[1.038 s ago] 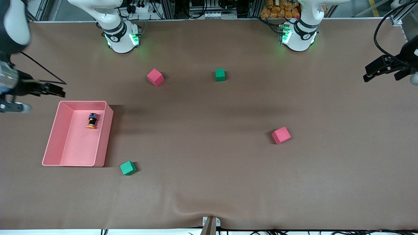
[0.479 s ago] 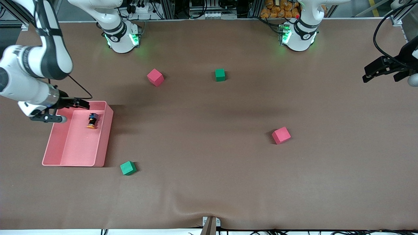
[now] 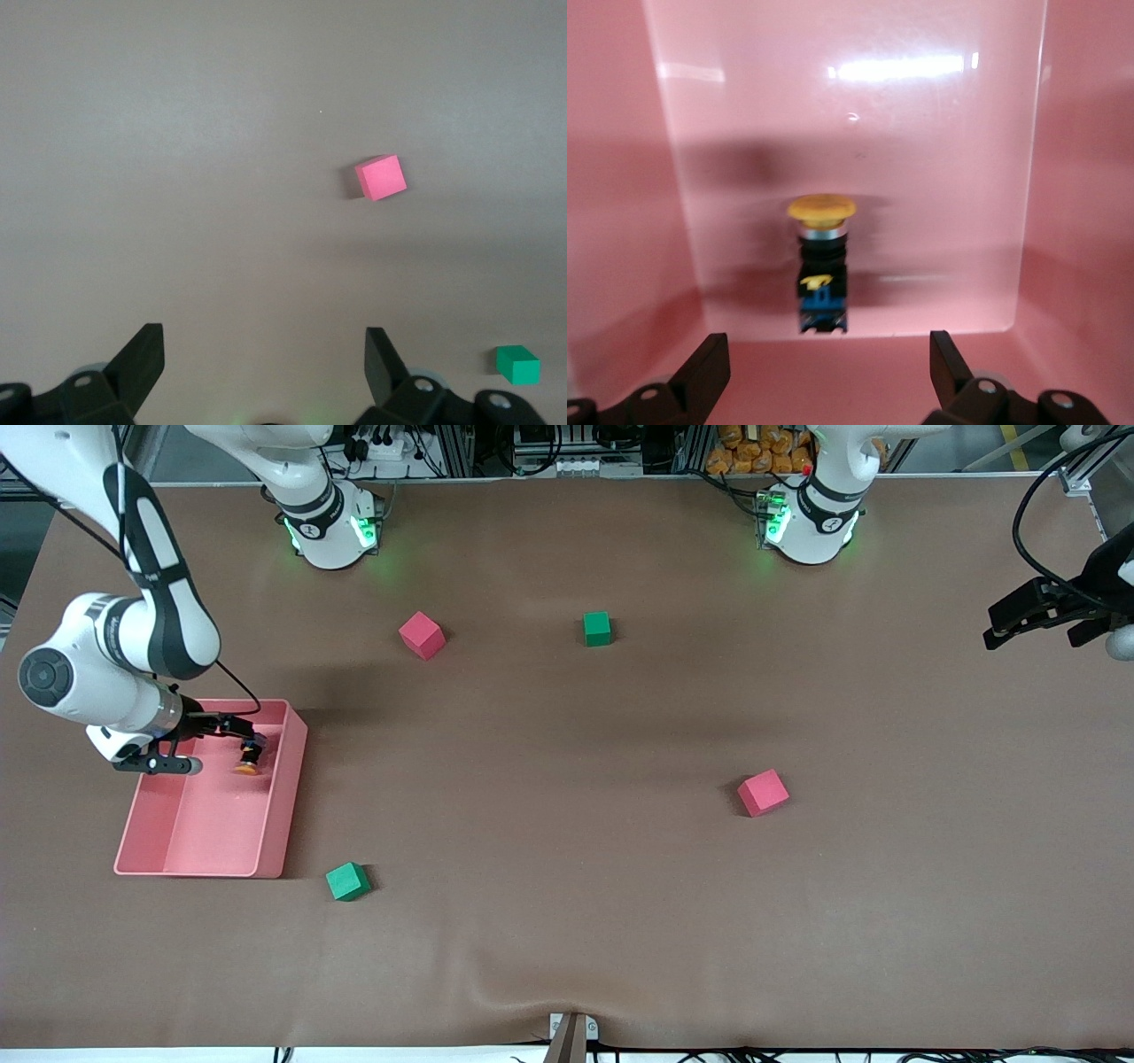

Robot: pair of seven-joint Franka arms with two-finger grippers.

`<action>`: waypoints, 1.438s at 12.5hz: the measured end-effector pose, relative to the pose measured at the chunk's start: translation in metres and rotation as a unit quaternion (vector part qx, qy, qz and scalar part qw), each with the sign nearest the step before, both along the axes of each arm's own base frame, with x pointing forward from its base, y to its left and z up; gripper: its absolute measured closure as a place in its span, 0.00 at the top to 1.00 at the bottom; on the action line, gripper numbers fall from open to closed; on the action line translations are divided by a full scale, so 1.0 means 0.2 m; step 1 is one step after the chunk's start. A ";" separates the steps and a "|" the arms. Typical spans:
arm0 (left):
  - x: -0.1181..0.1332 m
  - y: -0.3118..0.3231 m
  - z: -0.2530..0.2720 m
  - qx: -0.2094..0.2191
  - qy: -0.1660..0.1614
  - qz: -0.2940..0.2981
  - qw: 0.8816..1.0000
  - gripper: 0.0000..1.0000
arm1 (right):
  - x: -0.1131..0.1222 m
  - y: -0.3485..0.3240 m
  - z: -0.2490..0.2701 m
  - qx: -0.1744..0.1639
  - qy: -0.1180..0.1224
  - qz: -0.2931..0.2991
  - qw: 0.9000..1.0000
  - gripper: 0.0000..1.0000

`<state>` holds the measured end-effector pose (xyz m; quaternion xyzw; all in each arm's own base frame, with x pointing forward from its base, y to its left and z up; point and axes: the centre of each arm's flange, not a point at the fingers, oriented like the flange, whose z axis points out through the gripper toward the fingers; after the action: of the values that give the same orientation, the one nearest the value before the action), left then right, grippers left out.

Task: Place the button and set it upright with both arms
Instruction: 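Move the right gripper into the pink tray above the yellow button, then lower the right gripper and close it around the button's base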

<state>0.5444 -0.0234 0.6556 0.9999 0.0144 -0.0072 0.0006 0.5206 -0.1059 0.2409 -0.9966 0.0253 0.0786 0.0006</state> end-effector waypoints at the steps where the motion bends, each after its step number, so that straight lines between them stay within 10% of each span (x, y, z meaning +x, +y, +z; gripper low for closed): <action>1: 0.00 0.00 0.00 0.000 0.000 0.000 1.000 1.00 | 0.01 0.00 -0.05 -0.001 -0.004 0.002 1.000 1.00; 18: 0.00 0.00 0.00 0.000 0.000 0.000 1.000 1.00 | 0.00 0.00 -0.37 -0.008 -0.017 0.009 1.000 1.00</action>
<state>0.5445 -0.0233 0.6554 0.9999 0.0144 -0.0074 0.0006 0.5198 -0.1052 0.1667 -0.9980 0.0166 0.0611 -0.0078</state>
